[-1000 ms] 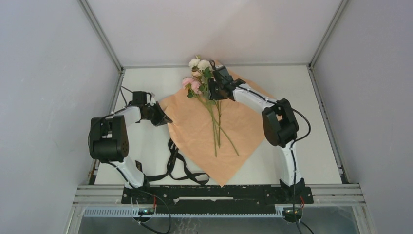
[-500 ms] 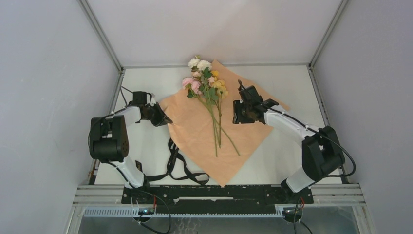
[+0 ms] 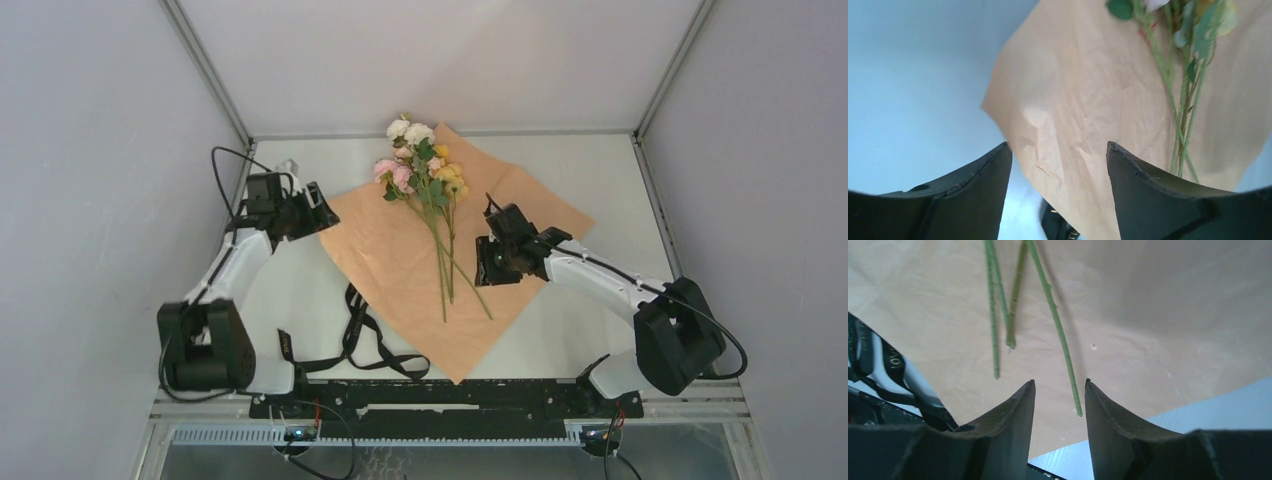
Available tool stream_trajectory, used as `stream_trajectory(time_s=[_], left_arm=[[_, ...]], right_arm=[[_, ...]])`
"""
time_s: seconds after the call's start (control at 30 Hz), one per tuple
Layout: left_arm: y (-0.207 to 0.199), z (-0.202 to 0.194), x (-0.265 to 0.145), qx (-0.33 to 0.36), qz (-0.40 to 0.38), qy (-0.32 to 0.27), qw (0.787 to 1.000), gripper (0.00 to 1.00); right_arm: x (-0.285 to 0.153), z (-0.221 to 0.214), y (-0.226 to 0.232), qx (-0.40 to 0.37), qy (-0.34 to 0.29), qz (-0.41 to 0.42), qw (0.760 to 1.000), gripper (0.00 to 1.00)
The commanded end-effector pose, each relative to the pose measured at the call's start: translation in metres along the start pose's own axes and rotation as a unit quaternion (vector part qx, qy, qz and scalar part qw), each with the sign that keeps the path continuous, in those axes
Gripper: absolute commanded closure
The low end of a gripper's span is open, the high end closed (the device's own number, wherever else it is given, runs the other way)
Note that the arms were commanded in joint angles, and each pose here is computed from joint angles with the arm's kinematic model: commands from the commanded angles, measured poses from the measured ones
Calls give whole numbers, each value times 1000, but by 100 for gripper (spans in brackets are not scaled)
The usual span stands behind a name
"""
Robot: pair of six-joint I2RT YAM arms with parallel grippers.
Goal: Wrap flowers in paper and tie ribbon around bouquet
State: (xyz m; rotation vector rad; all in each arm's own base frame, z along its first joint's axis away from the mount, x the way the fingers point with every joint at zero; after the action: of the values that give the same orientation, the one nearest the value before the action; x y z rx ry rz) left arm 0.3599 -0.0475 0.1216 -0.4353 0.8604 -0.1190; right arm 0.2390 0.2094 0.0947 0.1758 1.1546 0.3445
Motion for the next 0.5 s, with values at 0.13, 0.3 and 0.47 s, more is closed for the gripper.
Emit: stream_trajectory(time_s=[0.13,0.3,0.47], left_arm=[[-96,0,-82,353,-89,-80,928,26],[-139,-78,-101,490,-221,8,843,28],[-139,-175,-102,681,-265,147,666,23]], right_arm=[[41,7,-6,45,-1,20,999,55],[65,1,8,48,20,51,997,59],[70,-6,34,55,35,96,993,64]])
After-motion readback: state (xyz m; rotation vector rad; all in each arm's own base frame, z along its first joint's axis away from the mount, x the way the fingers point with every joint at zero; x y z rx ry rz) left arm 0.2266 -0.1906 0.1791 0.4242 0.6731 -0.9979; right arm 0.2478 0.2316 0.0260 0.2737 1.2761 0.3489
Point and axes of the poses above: each gripper's point midway between its finger pads, its own x axis out along the fingers, its own y axis along the line the jaws close on, z = x × y, the point moved 1 cm from there along -x, back along the fingers, and after that the axes turned 2 degrees about x, right-handed, at the moved point
